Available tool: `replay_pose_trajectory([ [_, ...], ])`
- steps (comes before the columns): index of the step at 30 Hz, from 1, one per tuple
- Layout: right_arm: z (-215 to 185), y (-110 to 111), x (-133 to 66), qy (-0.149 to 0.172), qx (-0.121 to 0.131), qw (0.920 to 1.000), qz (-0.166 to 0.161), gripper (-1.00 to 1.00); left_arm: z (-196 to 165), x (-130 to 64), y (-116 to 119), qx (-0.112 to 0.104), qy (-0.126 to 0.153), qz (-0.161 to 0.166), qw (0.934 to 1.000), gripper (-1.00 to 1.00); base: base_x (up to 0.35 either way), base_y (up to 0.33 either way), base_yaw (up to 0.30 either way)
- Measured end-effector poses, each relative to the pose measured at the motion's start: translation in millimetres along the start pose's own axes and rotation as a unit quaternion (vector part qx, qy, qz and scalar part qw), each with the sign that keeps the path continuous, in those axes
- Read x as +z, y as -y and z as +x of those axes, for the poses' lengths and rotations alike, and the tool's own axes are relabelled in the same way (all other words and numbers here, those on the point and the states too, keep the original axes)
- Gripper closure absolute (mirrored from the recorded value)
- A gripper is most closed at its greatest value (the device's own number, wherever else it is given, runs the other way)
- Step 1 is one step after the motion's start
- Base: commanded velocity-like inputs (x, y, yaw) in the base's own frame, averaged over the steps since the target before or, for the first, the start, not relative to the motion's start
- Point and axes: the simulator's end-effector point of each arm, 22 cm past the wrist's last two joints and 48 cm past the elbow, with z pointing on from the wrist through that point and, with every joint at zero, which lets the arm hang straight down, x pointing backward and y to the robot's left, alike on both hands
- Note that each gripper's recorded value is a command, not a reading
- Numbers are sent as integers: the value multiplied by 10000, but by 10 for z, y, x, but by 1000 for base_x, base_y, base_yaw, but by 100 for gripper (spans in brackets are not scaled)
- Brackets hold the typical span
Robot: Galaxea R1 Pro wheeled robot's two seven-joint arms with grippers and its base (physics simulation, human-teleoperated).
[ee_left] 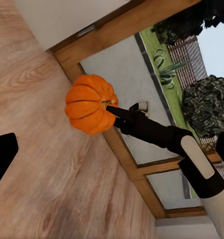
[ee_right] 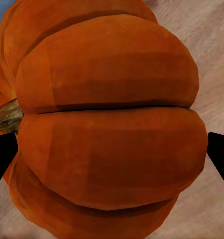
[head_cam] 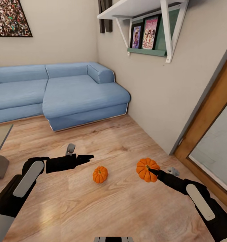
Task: Place each of the two pumpkins and all three candles from the living room inside a cabinet in the living room (use any cabinet), then make sure every cabinet is closed, and position the cauldron so it is next to a table in the living room.
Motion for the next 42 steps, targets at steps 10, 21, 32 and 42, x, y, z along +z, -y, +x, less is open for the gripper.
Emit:
replay_pose_trajectory([
  [10, -2, 0, 0, 2, 3, 10000, -1, 100, 5, -13, -213, -225, 89, -128, 9996, -100, 6, 0, 8],
  [21, -1, -1, -3, 1, -4, 10000, 1, 100, 9, -19, -256, -272, 105, -160, 9994, -100, 189, -32, 0],
  [32, 0, 3, -3, -1, -13, 10000, 10, 100, 17, -34, -375, -386, 144, -260, 9988, -100, 317, -70, 0],
  [42, 0, -2, 0, 0, 5, 10000, -4, 100, 93, -609, -1802, -1900, 1230, -1219, 9664, -100, 166, -10, 0],
])
